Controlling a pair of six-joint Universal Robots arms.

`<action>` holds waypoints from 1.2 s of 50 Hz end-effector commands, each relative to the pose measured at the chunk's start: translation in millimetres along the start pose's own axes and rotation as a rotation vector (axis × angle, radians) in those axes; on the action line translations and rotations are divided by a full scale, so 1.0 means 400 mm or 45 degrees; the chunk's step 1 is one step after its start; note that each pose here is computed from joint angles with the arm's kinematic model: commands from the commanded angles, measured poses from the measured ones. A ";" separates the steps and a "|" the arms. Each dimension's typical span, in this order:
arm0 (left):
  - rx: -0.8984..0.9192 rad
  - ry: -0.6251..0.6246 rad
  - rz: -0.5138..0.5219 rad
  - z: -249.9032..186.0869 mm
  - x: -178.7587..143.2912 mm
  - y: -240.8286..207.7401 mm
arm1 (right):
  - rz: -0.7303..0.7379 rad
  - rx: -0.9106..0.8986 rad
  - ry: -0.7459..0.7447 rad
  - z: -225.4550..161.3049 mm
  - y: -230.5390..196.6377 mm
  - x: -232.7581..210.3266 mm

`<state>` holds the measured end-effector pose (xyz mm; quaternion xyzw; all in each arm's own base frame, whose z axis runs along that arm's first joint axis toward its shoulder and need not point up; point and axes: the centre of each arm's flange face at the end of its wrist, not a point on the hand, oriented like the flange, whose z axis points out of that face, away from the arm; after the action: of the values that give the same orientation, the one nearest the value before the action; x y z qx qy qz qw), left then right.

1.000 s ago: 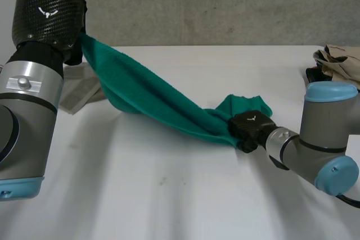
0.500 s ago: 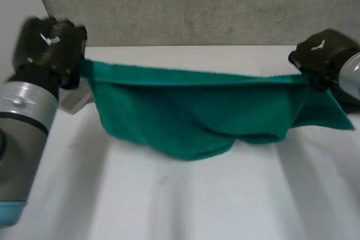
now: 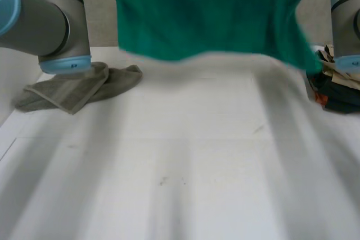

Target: Fold the laundry.

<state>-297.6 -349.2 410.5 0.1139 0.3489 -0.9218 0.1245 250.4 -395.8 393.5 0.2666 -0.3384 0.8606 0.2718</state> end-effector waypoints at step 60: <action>-0.748 0.356 0.070 -0.422 -0.026 0.269 | 0.968 -1.175 -0.937 -0.483 0.394 -0.286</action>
<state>-232.7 -313.1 224.7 0.2067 0.6101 -0.7538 0.1300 177.3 -381.6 136.5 0.2469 -0.8105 0.5186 -0.1145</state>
